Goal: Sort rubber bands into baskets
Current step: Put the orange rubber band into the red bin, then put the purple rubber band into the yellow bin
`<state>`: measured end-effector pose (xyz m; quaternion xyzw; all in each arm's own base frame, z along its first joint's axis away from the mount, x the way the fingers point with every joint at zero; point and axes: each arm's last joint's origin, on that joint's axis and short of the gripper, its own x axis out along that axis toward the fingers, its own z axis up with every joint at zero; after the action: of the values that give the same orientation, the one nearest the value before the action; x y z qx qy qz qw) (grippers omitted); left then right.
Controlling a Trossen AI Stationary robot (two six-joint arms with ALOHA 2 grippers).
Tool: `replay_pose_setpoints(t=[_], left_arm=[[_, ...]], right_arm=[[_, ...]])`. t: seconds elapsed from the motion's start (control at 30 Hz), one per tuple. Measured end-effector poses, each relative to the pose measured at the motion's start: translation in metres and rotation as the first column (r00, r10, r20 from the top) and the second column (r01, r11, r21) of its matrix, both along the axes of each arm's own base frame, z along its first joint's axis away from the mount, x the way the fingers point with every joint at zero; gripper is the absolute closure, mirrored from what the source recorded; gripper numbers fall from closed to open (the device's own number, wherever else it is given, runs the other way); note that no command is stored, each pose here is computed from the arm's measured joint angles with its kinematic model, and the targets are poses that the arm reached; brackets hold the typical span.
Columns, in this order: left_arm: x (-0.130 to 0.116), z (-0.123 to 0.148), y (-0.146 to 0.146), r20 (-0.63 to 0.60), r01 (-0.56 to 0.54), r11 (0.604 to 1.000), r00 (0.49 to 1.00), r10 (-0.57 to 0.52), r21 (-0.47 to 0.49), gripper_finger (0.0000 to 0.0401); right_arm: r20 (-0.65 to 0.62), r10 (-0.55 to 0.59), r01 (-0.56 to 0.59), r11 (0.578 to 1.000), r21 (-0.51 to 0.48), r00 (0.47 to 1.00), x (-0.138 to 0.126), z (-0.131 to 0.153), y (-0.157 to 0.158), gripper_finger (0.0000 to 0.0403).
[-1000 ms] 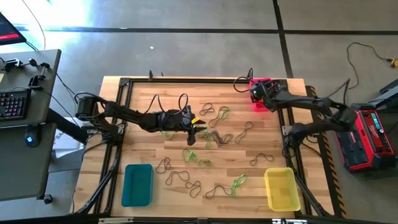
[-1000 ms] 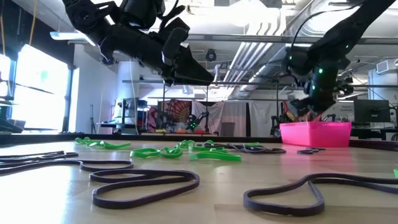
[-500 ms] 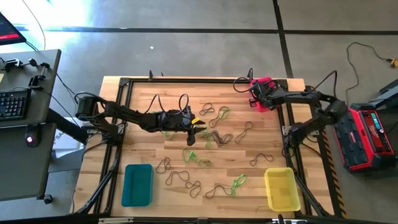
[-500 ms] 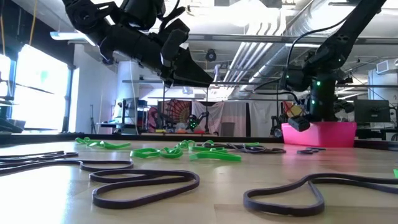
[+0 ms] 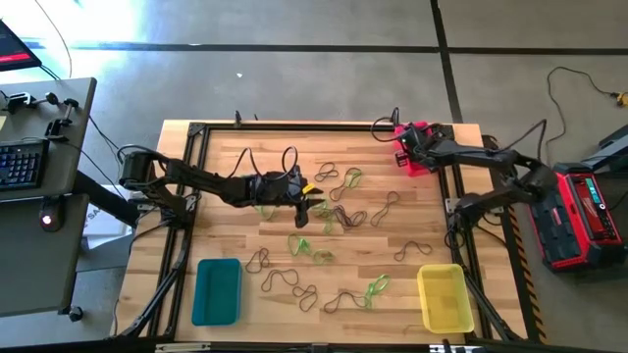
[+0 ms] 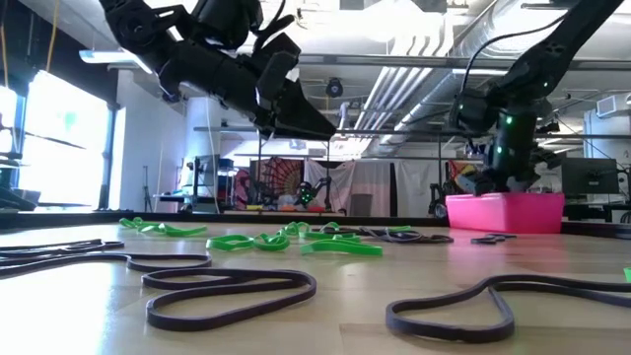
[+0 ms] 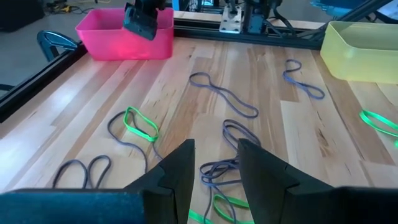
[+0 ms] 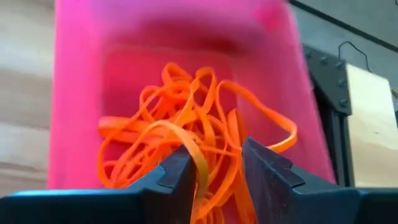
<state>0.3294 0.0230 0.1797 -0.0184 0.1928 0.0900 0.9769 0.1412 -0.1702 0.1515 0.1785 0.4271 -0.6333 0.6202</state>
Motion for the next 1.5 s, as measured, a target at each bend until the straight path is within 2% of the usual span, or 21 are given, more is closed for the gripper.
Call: replay_pose_setpoints(t=[0.13, 0.43, 0.53, 0.67, 0.8, 1.03, 1.17, 1.33, 1.43, 1.5], left_arm=[[0.000, 0.000, 0.000, 0.000, 0.000, 1.000, 1.000, 0.000, 0.000, 0.0286], [-0.001, -0.002, 0.002, -0.027, -0.006, 1.000, 1.000, 0.006, -0.002, 0.0286], [-0.001, -0.002, 0.002, -0.027, -0.009, 1.000, 1.000, 0.009, 0.000, 0.0286], [-0.001, -0.002, 0.002, -0.026, -0.010, 1.000, 1.000, 0.010, 0.000, 0.0286], [-0.001, -0.003, 0.002, -0.030, -0.013, 1.000, 0.999, 0.013, -0.002, 0.0286], [-0.004, -0.007, 0.011, -0.076, -0.097, 0.995, 0.992, 0.096, -0.008, 0.0288], [-0.004, -0.004, 0.014, -0.058, -0.079, 0.996, 0.995, 0.082, 0.047, 0.0319], [-0.003, 0.000, 0.023, -0.022, -0.035, 0.997, 0.999, 0.037, 0.075, 0.0386], [-0.003, 0.000, 0.029, -0.007, -0.011, 0.999, 1.000, 0.012, 0.052, 0.0396], [-0.006, -0.002, 0.032, 0.027, 0.002, 0.999, 1.000, -0.003, 0.043, 0.0395]], right_arm=[[0.064, 0.019, -0.018, 1.000, -0.006, 0.998, -0.001, 0.010, 0.003, 0.0273], [0.136, 0.037, -0.032, 0.999, -0.037, 0.990, -0.002, 0.025, 0.004, 0.0216], [0.167, 0.080, -0.075, 0.996, -0.039, 0.983, 0.002, 0.037, 0.003, 0.0213], [0.194, 0.107, -0.090, 0.992, -0.093, 0.975, 0.007, 0.050, -0.003, 0.0215], [0.228, 0.120, -0.100, 0.990, -0.098, 0.966, 0.009, 0.052, -0.004, 0.0214], [0.218, 0.144, -0.128, 0.988, -0.087, 0.965, 0.009, 0.051, -0.004, 0.0217], [0.194, 0.193, -0.176, 0.979, -0.102, 0.962, 0.012, 0.055, 0.003, 0.0252], [0.175, 0.271, -0.254, 0.961, -0.111, 0.947, 0.014, 0.065, 0.019, 0.0337], [0.158, 0.317, -0.303, 0.947, -0.110, 0.935, 0.014, 0.069, 0.028, 0.0388], [0.159, 0.332, -0.317, 0.942, -0.111, 0.930, 0.014, 0.071, 0.033, 0.0396]])
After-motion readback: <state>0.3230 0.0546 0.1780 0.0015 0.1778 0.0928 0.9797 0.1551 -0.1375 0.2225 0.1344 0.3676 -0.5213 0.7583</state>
